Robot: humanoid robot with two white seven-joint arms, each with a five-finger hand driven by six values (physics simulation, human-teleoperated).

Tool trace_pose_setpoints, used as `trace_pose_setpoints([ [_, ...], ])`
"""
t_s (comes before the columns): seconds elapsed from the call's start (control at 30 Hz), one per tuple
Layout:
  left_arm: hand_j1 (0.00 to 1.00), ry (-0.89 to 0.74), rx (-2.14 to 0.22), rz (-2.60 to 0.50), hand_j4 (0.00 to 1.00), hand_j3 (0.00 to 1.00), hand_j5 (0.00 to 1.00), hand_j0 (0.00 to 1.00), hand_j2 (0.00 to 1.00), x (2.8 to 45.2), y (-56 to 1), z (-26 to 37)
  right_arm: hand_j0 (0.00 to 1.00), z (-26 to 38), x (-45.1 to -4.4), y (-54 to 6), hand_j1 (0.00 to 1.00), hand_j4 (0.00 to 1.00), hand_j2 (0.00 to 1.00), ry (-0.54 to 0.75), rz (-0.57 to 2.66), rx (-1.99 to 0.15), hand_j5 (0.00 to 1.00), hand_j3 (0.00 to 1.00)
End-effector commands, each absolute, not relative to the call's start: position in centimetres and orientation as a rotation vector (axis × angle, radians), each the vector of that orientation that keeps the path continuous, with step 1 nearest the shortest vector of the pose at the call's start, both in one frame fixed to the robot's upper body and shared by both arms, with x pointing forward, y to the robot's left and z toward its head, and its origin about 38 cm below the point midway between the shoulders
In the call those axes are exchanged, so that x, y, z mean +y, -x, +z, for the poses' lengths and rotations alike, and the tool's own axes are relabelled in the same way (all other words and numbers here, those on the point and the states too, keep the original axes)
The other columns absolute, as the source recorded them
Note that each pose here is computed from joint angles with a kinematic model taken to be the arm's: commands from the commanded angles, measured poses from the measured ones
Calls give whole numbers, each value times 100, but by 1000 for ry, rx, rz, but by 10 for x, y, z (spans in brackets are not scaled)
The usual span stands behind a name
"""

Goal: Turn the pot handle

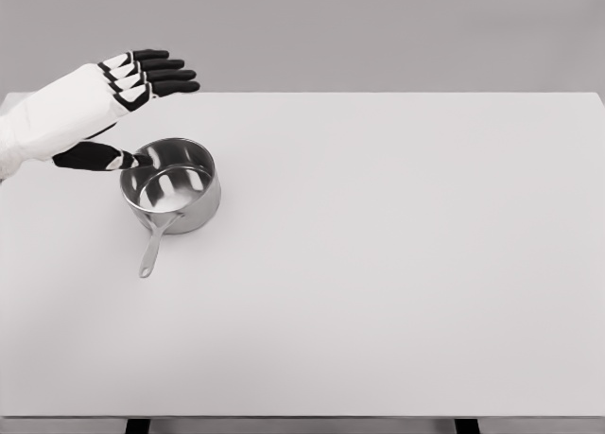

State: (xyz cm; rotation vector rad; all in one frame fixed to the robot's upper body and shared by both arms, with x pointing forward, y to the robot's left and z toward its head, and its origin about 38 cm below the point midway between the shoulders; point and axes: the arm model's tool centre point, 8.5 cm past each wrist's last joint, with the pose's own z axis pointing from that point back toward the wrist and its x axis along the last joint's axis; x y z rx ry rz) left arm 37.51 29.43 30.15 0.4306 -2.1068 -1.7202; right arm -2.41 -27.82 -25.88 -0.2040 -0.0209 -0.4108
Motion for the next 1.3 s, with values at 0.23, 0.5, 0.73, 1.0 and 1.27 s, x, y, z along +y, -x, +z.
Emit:
trace_pose_setpoints([
  [0.23,100,-268,-2164,-1752,100,100,100,100,100,240,-369,266,100,-259,-278,24,100,100,100,204,-411,-21,100,100],
  [0.5,100,-194,-2106,-1814,100,100,100,100,100,228,-355,236,100,-259,-278,24,100,100,100,204,-411,-21,100,100],
  [0.73,100,-188,-2088,-1838,100,100,100,100,100,224,-350,222,100,-259,-278,24,100,100,100,204,-411,-21,100,100],
  [1.0,100,-207,-2068,-1858,100,100,100,100,100,228,-351,221,100,-259,-278,24,100,100,100,204,-413,-22,100,100],
  [1.27,100,-211,-2022,-1885,100,100,100,100,100,234,-345,210,100,-259,-278,24,100,100,100,204,-413,-22,100,100],
])
